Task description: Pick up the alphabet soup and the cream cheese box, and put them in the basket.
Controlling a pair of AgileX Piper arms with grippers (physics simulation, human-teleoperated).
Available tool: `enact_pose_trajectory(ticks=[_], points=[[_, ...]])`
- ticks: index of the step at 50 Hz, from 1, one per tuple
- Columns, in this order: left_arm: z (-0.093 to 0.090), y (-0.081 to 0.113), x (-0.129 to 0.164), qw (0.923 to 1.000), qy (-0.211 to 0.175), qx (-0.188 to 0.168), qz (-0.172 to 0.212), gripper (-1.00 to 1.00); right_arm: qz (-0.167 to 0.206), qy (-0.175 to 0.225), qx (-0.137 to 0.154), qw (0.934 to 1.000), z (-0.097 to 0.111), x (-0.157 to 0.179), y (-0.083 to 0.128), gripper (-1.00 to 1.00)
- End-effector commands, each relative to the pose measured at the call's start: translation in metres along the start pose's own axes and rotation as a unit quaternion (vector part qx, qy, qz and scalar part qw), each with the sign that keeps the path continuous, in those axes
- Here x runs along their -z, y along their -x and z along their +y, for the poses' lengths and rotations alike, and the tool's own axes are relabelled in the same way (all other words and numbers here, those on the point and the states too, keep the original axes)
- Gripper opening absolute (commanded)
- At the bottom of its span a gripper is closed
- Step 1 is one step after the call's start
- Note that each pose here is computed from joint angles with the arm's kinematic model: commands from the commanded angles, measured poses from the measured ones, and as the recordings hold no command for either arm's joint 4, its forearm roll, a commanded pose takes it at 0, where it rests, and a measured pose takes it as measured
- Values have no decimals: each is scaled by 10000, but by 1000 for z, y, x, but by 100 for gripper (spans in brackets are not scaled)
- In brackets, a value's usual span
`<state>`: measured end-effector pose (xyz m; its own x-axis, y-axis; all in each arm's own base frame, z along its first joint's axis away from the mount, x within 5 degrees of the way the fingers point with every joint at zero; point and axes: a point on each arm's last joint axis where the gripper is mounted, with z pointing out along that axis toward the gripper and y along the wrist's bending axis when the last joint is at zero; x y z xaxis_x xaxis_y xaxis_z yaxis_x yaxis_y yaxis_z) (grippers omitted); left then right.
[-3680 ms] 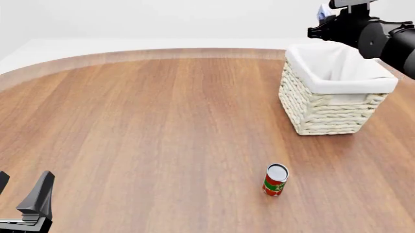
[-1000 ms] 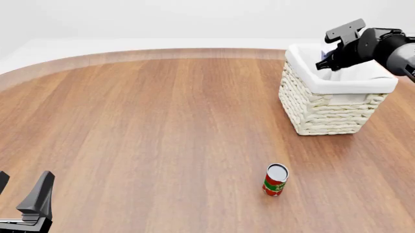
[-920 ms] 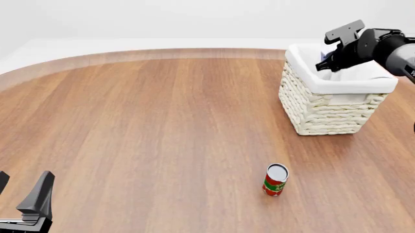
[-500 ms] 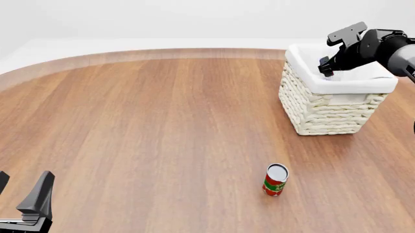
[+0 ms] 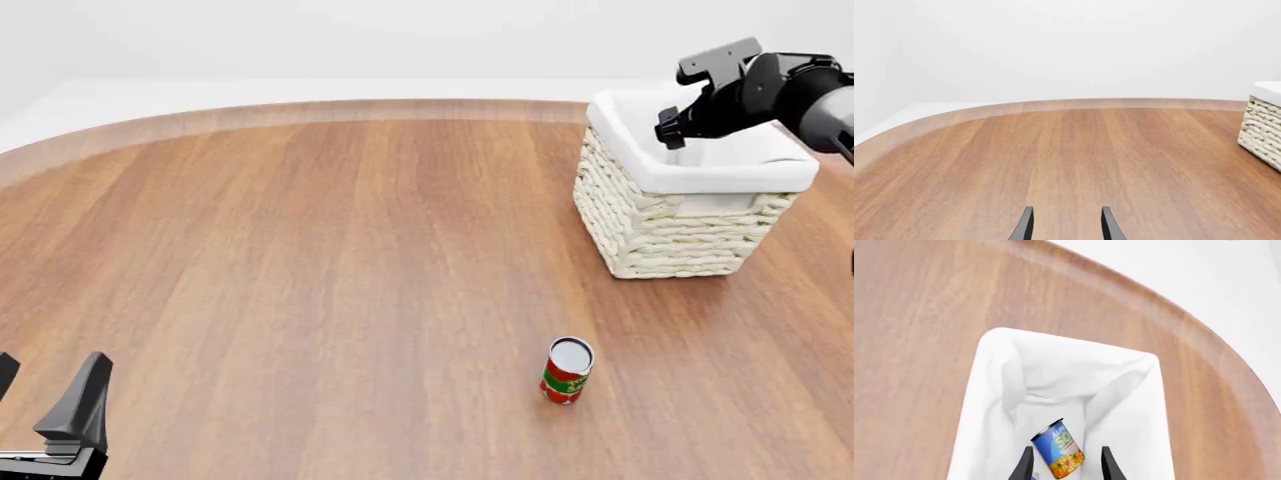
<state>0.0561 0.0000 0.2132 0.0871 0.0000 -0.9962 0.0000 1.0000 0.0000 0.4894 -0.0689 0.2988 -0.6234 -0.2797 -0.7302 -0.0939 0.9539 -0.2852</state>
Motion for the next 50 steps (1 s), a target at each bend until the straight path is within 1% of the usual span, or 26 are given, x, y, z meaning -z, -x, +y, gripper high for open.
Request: enact_pose_trajectory(ticks=[1,2,6,7,19,24,37,50], points=[[0,0,0,10000,0,0,0,100,-169,34,-249,9995,8,6,10,100],[0,0,0,10000,0,0,0,100,-197,16,-310,9993,7,7,10,100],[0,0,0,10000,0,0,0,100,-226,6,-327,9992,6,9,11,100],[0,0,0,10000,0,0,0,100,-238,13,-368,9990,7,9,12,100],[0,0,0,10000,0,0,0,100,-442,10,-460,9980,12,17,18,100],[0,0,0,10000,0,0,0,100,-519,17,-433,9977,15,19,20,100],[0,0,0,10000,0,0,0,100,-675,-43,-462,9966,13,26,21,100],[0,0,0,10000,0,0,0,100,-796,-95,-600,9950,10,32,21,100]])
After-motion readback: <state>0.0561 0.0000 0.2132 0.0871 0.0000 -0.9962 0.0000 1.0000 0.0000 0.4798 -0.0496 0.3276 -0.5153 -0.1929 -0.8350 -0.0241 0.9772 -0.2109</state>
